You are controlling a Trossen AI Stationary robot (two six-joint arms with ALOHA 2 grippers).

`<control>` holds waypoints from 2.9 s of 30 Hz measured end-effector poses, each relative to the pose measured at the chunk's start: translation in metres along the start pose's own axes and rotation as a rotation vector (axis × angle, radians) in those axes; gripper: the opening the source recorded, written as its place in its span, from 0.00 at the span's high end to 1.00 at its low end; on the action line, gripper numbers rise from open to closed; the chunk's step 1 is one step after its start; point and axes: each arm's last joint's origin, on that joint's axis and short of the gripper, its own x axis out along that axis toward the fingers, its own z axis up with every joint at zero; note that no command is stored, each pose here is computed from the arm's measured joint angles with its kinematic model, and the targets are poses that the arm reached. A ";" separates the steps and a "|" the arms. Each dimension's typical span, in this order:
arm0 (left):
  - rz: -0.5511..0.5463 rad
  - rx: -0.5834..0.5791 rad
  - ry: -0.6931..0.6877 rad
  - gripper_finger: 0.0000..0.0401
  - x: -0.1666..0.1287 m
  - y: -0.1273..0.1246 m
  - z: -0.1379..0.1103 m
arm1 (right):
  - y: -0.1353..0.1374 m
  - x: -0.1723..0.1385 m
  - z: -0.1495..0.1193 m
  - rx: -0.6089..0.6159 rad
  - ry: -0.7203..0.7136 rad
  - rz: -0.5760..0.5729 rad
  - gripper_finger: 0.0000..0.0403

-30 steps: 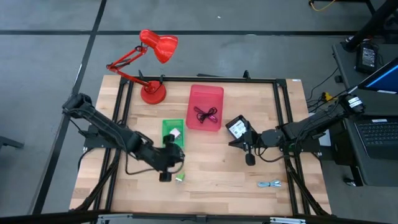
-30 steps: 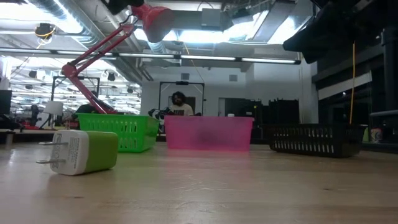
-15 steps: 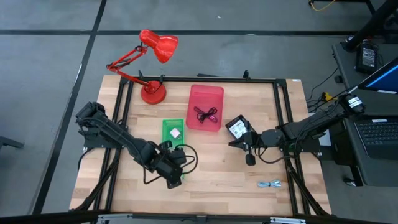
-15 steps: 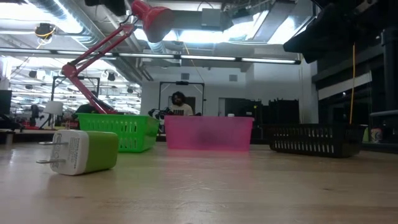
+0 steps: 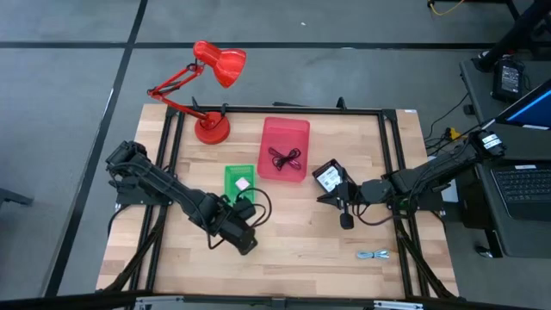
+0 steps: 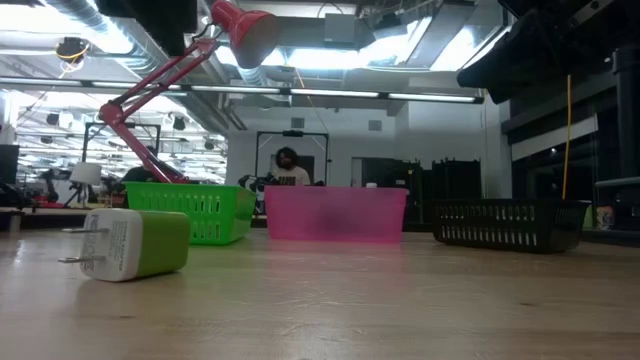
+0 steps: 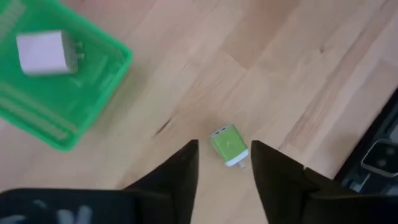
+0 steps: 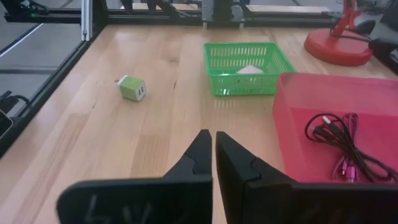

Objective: Pick and place items into bin
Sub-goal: Put the green charger adapter into the green bin

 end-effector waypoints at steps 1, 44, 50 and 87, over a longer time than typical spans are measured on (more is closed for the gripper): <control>-0.001 -0.022 0.002 0.63 0.000 -0.001 -0.001 | 0.000 0.000 0.000 0.011 0.004 -0.001 0.99; 0.112 -0.271 0.059 0.48 0.106 -0.041 -0.043 | 0.006 0.021 -0.018 0.006 0.098 -0.005 0.99; 0.112 -0.270 0.060 0.48 0.106 -0.041 -0.043 | 0.006 0.021 -0.018 0.006 0.098 -0.004 0.99; 0.169 -0.213 0.107 0.48 0.129 -0.038 -0.046 | 0.006 0.021 -0.018 0.007 0.098 -0.004 0.99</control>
